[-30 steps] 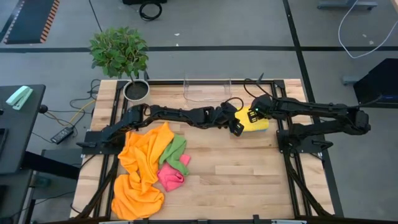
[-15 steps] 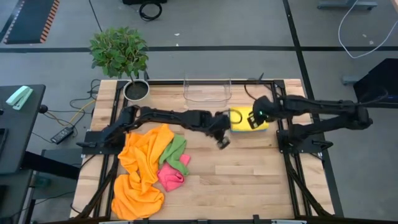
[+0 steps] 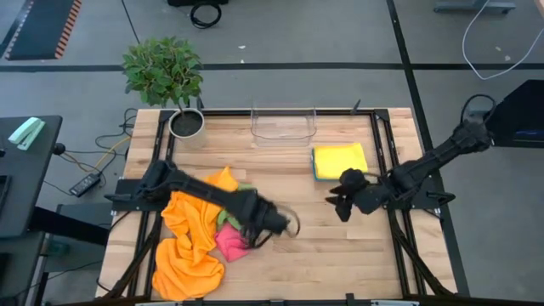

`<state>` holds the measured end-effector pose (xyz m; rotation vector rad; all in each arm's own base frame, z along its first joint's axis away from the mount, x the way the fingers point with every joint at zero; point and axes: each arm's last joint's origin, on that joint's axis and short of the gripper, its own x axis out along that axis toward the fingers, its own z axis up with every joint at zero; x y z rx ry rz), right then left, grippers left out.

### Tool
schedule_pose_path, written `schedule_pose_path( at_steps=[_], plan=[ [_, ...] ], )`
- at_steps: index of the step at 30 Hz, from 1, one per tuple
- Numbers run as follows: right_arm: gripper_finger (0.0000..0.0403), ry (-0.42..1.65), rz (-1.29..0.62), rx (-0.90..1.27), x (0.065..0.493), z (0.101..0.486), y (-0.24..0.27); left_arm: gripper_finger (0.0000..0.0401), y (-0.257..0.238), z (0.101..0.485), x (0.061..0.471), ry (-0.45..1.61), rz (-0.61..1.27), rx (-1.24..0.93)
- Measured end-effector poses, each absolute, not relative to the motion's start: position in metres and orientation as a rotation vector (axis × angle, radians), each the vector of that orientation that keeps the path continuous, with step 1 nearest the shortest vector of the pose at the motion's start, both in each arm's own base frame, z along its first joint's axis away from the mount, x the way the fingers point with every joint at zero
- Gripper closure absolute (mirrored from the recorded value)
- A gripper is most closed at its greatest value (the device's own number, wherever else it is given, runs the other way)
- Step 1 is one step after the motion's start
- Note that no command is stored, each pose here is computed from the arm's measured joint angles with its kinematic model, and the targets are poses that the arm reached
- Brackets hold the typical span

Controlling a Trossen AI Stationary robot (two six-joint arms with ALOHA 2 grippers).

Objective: Fold microfiber towels
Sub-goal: Fold the pink towel

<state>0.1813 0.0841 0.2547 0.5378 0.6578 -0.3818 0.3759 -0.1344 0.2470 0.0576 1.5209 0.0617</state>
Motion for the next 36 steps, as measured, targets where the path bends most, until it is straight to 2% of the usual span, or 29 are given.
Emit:
schedule_pose_path(
  at_steps=[4,8,12,16,19,22,26,33,36],
  plan=[
    [0.0224,0.656,-0.314,0.475,0.189,0.25,0.097,0.0152,-0.163,0.237,0.365,1.516,-0.074,0.205],
    [0.0224,0.679,-0.3,0.509,0.194,0.243,0.107,0.0136,-0.17,0.229,0.361,1.518,-0.037,0.179],
    [0.0224,0.694,-0.338,0.585,0.199,0.234,0.113,0.0145,-0.168,0.225,0.354,1.53,0.075,0.14],
    [0.0224,0.642,-0.425,0.72,0.216,0.218,0.12,0.0158,-0.161,0.246,0.326,1.381,0.167,0.167],
    [0.0224,0.608,-0.428,0.798,0.245,0.201,0.119,0.0166,-0.144,0.243,0.298,1.322,0.197,0.056],
    [0.0224,0.54,-0.408,0.87,0.277,0.186,0.115,0.0174,-0.127,0.227,0.276,1.245,0.188,-0.067],
    [0.0224,0.549,-0.47,0.881,0.318,0.167,0.106,0.0183,-0.117,0.203,0.254,1.195,0.191,-0.183],
    [0.0224,0.623,-0.524,0.847,0.397,0.135,0.092,0.0192,-0.118,0.192,0.235,1.192,0.13,-0.149],
    [0.0224,0.698,-0.535,0.896,0.414,0.119,0.089,0.0193,-0.123,0.192,0.231,1.206,0.102,-0.136]
  ],
)
